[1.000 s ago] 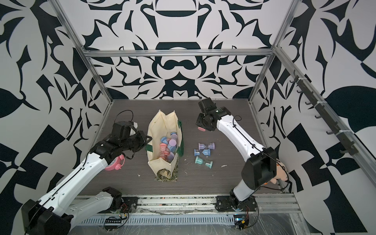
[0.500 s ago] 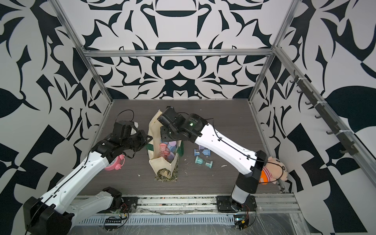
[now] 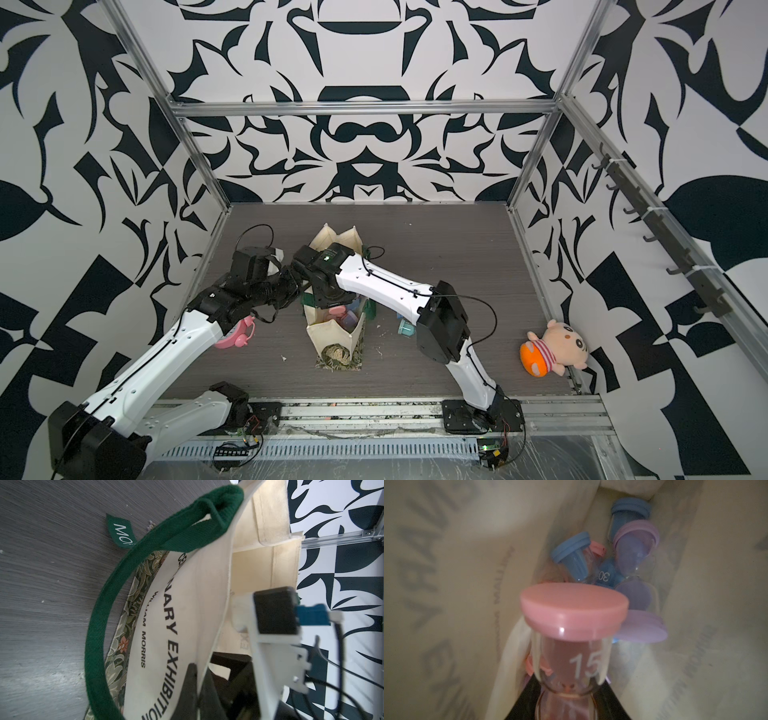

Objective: Put the hourglass into the canvas bag
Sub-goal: Place the hourglass in the canvas bag.

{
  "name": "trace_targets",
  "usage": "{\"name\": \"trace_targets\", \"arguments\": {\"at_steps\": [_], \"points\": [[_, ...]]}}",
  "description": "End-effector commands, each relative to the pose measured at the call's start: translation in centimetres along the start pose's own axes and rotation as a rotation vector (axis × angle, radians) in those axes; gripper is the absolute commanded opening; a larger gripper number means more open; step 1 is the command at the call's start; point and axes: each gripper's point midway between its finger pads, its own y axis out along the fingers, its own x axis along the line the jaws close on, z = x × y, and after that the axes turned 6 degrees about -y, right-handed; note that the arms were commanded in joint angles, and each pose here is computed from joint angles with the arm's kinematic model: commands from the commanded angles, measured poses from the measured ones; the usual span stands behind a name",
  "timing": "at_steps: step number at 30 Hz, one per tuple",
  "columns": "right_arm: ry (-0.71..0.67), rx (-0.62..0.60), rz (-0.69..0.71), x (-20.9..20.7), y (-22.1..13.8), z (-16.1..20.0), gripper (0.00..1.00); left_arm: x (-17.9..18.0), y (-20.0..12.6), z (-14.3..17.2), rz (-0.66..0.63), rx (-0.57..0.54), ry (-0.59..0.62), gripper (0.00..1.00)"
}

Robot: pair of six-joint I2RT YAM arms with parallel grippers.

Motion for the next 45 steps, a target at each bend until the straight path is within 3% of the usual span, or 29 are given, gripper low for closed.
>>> {"name": "trace_targets", "arguments": {"at_steps": [1,3,5,12,22,28,38,45], "points": [[0.019,-0.013,-0.013,0.1,-1.5,-0.2,0.19,-0.4,0.2,0.0,0.037,-0.001,0.005,0.01],[0.019,-0.014,-0.008,0.0,-1.2,-0.1,0.38,-0.3,0.3,0.1,0.032,0.001,0.008,0.02],[0.019,-0.022,-0.016,0.1,-1.3,-0.3,0.47,-0.3,0.4,0.1,0.024,0.005,0.012,0.04],[0.004,-0.125,-0.082,0.9,-4.8,-2.1,0.62,-0.5,0.4,-0.2,0.009,0.005,0.036,0.11],[-0.030,-0.373,-0.180,-0.4,-15.1,-4.0,0.64,0.0,-0.3,-0.5,-0.018,-0.029,0.042,0.13],[0.038,-0.503,-0.088,-5.4,-19.0,-4.0,0.65,-0.3,-0.7,-0.6,-0.020,-0.032,0.047,0.14],[0.372,-0.390,0.032,-18.7,-14.6,0.6,0.66,-0.1,-1.2,-0.8,-0.035,-0.045,0.057,0.16],[0.527,-0.237,0.090,-23.3,-8.8,4.7,0.65,0.0,-1.2,-0.7,-0.039,-0.042,0.057,0.14]]}}
